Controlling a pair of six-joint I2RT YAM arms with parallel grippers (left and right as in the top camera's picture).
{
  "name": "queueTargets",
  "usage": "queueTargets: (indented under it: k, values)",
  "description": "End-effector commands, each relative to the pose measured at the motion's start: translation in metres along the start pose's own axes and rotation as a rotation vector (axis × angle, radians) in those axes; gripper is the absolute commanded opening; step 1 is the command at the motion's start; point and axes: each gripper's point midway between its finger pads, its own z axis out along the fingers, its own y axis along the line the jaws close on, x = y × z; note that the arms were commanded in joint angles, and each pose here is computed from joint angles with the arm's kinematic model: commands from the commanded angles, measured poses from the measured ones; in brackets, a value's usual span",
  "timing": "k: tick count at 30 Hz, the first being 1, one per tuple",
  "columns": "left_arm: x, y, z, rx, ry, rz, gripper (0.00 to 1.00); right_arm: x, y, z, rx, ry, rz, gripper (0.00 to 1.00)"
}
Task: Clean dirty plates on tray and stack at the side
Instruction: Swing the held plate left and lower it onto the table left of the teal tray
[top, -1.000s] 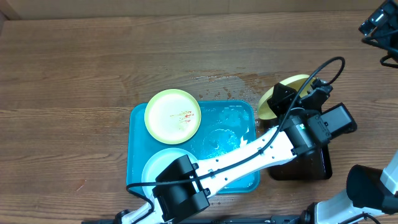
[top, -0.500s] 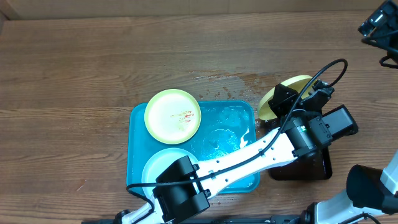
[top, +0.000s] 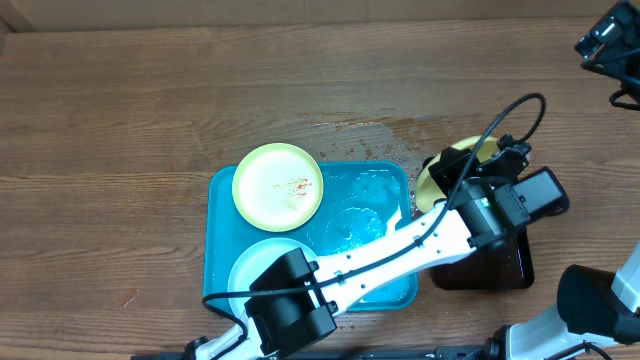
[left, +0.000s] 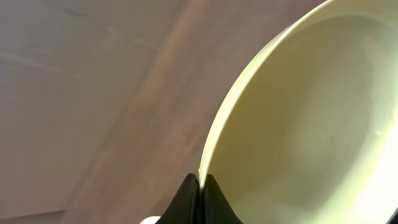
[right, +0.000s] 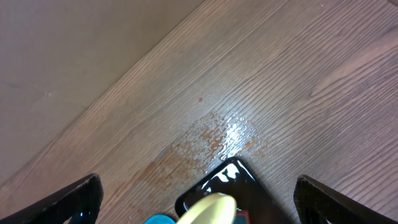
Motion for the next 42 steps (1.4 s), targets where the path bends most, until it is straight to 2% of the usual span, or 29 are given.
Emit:
queueTargets:
  k: [1,3,5,9,13,16,23,29,36,42]
  values:
    - [-0.004,0.004,-0.003,0.039,-0.003,-0.098,0.04,-0.005,0.001,-0.015,-0.022,-0.04,0.006,1.0]
    - [-0.002,0.029,-0.004,-0.106,-0.005,-0.114,0.04,-0.005,0.001,-0.015,-0.022,-0.04,0.006,1.0]
    - [-0.001,0.031,-0.002,-0.11,0.003,-0.084,0.04,-0.005,0.0,-0.015,-0.022,-0.04,0.006,1.0]
    - [0.002,-0.002,0.003,0.151,0.031,-0.055,0.04,-0.005,0.0,-0.015,-0.022,-0.04,0.006,1.0]
    - [-0.002,0.006,0.004,0.204,0.042,-0.15,0.04,-0.005,0.001,-0.015,-0.022,-0.04,0.006,1.0]
    - [-0.006,0.019,0.0,0.334,0.08,-0.276,0.04,-0.004,0.0,-0.015,-0.02,-0.035,0.006,1.0]
    - [0.002,0.088,0.013,0.584,0.192,-0.63,0.04,0.001,0.004,-0.015,-0.045,-0.01,0.005,1.0]
    - [0.069,0.152,0.054,0.686,0.417,-0.898,0.05,0.008,0.002,-0.014,-0.038,0.019,0.004,1.0]
    - [0.146,0.223,0.084,0.565,0.572,-1.128,0.05,0.015,0.004,-0.013,-0.053,0.054,-0.001,1.0]
    - [0.205,0.275,0.099,0.482,0.621,-1.244,0.05,0.023,0.02,-0.011,-0.141,0.111,-0.026,1.0]
